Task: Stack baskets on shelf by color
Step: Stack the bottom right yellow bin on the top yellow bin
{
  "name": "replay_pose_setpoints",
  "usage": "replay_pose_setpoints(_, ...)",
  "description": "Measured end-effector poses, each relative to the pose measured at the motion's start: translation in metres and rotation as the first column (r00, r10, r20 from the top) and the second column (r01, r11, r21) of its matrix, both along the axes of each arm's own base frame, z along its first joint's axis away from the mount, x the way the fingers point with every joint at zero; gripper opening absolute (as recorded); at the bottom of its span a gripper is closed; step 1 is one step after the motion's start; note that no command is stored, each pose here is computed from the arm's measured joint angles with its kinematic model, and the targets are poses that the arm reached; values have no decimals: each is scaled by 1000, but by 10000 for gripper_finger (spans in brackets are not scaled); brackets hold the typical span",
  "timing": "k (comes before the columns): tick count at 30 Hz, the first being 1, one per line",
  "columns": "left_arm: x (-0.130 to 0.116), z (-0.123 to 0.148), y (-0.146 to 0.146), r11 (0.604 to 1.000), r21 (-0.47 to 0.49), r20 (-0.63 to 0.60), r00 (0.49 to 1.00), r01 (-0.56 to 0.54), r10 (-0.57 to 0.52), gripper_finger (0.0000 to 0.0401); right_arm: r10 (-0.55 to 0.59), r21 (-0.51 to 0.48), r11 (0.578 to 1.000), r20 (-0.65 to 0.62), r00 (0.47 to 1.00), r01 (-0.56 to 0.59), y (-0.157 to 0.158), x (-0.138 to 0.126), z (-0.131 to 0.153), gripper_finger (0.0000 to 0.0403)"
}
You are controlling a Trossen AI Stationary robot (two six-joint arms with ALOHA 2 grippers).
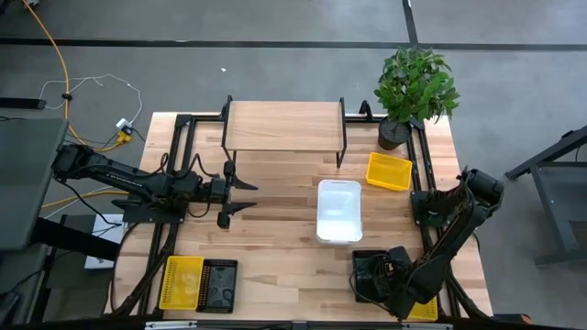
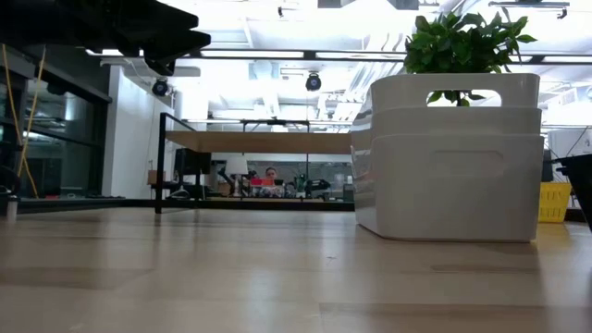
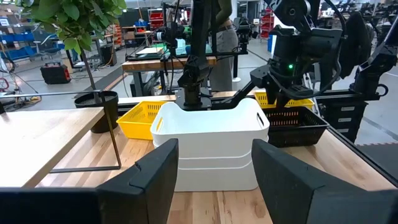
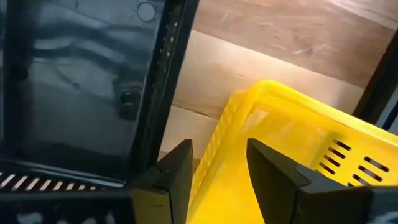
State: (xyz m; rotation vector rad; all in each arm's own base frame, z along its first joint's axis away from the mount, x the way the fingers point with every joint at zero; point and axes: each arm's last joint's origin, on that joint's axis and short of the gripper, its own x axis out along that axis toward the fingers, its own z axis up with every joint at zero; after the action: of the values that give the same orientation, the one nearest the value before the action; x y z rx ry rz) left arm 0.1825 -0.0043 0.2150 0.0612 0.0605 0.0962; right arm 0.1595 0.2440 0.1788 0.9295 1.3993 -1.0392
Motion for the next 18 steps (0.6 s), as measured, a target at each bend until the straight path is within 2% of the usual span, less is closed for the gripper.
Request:
replay_pose_setpoints(5, 0, 0, 0, 1000, 0, 0, 1000, 0, 0, 193, -11, 5, 1000, -5, 1000, 11, 0, 0, 0, 113)
replay_pose_setpoints(11, 0, 0, 0, 1000, 0, 0, 1000, 0, 0, 193, -24, 13, 1000, -13, 1000, 25, 1, 0, 0, 14)
replay_pose_setpoints(18, 0, 0, 0, 1000, 0, 0, 1000, 0, 0, 193, -22, 37, 999, 1, 1000, 22, 1, 0, 5, 6)
